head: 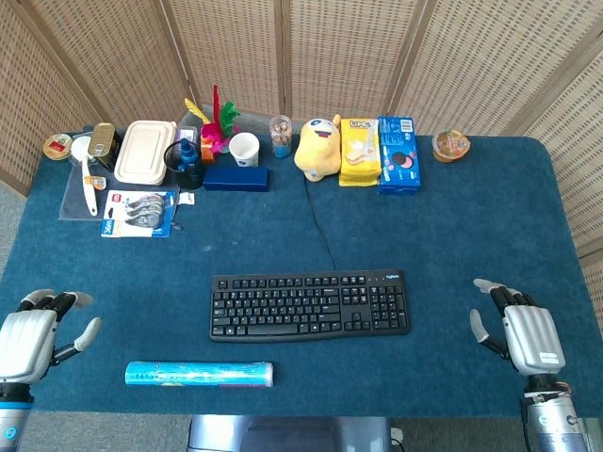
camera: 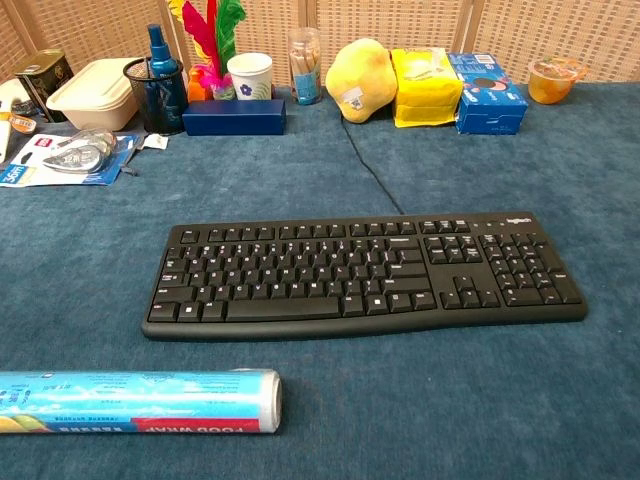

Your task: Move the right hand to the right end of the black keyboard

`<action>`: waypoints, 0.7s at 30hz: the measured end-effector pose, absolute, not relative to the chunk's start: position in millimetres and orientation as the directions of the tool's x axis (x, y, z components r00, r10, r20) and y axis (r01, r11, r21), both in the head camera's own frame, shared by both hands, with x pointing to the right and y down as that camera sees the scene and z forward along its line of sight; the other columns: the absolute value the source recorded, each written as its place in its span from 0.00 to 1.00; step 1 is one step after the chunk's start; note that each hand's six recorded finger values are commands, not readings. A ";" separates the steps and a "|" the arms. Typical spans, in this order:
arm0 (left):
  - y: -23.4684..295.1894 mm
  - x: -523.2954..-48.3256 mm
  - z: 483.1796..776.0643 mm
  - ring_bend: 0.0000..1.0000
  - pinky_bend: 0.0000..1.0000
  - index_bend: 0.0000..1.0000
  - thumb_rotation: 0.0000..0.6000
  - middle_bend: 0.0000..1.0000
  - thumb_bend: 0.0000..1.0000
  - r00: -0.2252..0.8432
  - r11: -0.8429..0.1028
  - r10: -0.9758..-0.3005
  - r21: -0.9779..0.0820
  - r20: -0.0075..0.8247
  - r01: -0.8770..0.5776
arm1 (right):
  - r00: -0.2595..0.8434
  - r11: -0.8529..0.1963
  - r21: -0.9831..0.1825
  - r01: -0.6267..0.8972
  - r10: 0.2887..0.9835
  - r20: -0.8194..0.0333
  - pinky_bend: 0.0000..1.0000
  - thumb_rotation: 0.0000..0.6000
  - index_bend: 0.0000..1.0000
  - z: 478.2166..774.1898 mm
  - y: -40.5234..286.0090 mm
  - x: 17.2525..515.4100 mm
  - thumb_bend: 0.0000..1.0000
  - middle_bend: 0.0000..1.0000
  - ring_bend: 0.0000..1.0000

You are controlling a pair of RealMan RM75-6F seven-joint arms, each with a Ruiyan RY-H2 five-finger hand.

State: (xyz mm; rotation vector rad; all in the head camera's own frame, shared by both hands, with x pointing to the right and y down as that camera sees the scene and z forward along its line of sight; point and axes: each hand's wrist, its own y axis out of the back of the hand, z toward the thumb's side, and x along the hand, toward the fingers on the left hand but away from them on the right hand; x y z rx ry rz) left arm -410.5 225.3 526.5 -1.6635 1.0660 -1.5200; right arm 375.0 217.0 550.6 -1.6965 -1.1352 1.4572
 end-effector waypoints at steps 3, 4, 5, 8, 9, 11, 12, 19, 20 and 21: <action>224.9 -409.3 528.5 0.40 0.21 0.35 0.00 0.43 0.22 0.009 -0.473 -0.879 -0.870 0.477 -0.140 | 0.018 -0.438 -0.875 0.207 0.896 -0.444 0.29 0.00 0.21 551.4 217.3 375.2 0.51 0.31 0.32; 225.0 -409.1 529.4 0.40 0.21 0.35 0.00 0.43 0.22 0.010 -0.476 -0.877 -0.868 0.480 -0.139 | 0.016 -0.440 -0.874 0.207 0.895 -0.446 0.29 0.00 0.21 551.9 217.4 375.3 0.51 0.31 0.32; 225.1 -408.9 530.0 0.40 0.21 0.35 0.00 0.43 0.22 0.010 -0.478 -0.876 -0.867 0.482 -0.138 | 0.015 -0.442 -0.873 0.207 0.893 -0.449 0.29 0.00 0.21 552.8 217.4 375.3 0.51 0.31 0.32; 225.4 -408.6 530.9 0.40 0.21 0.35 0.00 0.43 0.21 0.011 -0.482 -0.875 -0.866 0.485 -0.135 | 0.020 -0.450 -0.868 0.209 0.890 -0.456 0.29 0.00 0.21 555.0 217.3 374.1 0.51 0.31 0.33; 225.4 -408.6 530.6 0.40 0.21 0.35 0.00 0.43 0.21 0.011 -0.480 -0.875 -0.867 0.484 -0.135 | 0.023 -0.451 -0.868 0.210 0.889 -0.456 0.29 0.00 0.21 555.2 217.2 373.5 0.51 0.31 0.33; 225.6 -408.9 529.3 0.40 0.21 0.35 0.00 0.43 0.22 0.009 -0.476 -0.878 -0.869 0.479 -0.136 | 0.032 -0.452 -0.866 0.214 0.889 -0.457 0.30 0.00 0.21 555.2 216.4 372.1 0.51 0.32 0.35; 225.6 -409.2 528.6 0.40 0.21 0.35 0.00 0.43 0.22 0.009 -0.474 -0.879 -0.870 0.477 -0.135 | 0.036 -0.452 -0.866 0.215 0.889 -0.456 0.32 0.00 0.21 555.0 215.8 371.5 0.51 0.33 0.36; 222.4 -412.9 525.4 0.40 0.21 0.35 0.00 0.43 0.22 0.014 -0.474 -0.880 -0.875 0.475 -0.102 | 0.101 -0.439 -0.867 0.237 0.898 -0.427 0.45 0.00 0.22 546.6 204.7 361.4 0.51 0.44 0.50; 220.8 -413.1 524.4 0.40 0.21 0.35 0.00 0.43 0.22 0.016 -0.471 -0.882 -0.877 0.472 -0.098 | 0.118 -0.439 -0.865 0.243 0.898 -0.423 0.47 0.00 0.22 545.0 201.6 359.0 0.51 0.47 0.53; 219.2 -413.1 523.4 0.40 0.21 0.35 0.00 0.43 0.22 0.018 -0.468 -0.883 -0.879 0.468 -0.095 | 0.130 -0.441 -0.862 0.249 0.897 -0.422 0.51 0.00 0.22 544.2 199.3 357.1 0.51 0.52 0.59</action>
